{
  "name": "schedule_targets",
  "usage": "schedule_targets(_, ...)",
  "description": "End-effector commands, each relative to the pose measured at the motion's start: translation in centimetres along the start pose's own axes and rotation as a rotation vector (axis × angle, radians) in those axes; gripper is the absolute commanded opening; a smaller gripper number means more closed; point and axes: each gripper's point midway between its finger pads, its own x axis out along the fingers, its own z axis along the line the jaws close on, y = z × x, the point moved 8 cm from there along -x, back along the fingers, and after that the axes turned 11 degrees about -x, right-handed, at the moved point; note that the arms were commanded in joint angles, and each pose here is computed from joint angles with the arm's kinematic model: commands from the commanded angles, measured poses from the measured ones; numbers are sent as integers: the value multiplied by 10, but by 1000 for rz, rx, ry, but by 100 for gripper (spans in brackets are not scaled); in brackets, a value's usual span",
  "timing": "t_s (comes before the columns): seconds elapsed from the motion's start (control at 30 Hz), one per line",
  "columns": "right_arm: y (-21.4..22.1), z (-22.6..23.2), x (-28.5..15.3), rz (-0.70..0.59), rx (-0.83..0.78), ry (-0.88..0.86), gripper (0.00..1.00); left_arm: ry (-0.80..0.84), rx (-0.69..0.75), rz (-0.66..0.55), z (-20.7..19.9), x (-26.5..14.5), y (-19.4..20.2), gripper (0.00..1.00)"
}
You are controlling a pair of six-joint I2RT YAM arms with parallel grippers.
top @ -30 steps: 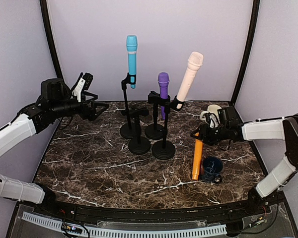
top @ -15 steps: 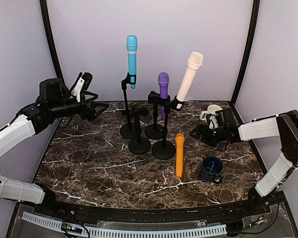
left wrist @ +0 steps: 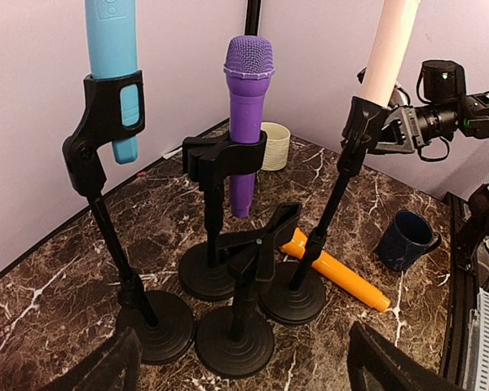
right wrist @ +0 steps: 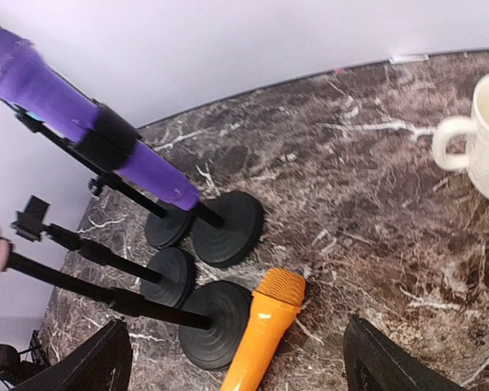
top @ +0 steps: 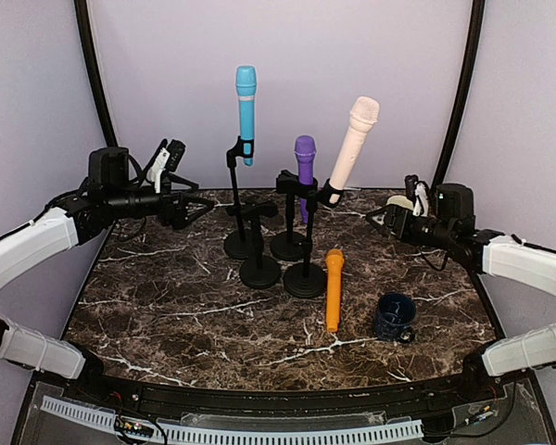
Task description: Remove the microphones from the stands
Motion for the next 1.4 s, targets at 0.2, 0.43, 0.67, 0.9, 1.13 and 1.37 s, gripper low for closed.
schedule_targets(0.2,-48,86,-56,-233,-280,-244,94,-34,-52,-44,27,33,-45,90)
schedule_targets(0.43,-48,113,-78,-313,-330,-358,94,-79,-35,-63,65,66,-70,77)
schedule_targets(0.67,-40,113,-91,-330,-342,-373,94,31,-33,-67,85,91,-64,64)
schedule_targets(0.9,-36,111,-90,-323,-344,-359,95,134,12,-78,85,103,-63,54)
schedule_targets(1.13,-37,110,-89,-323,-334,-356,94,124,19,-75,93,112,-63,39)
schedule_targets(1.37,-37,111,-92,-324,-330,-357,94,91,27,-69,100,118,-61,38)
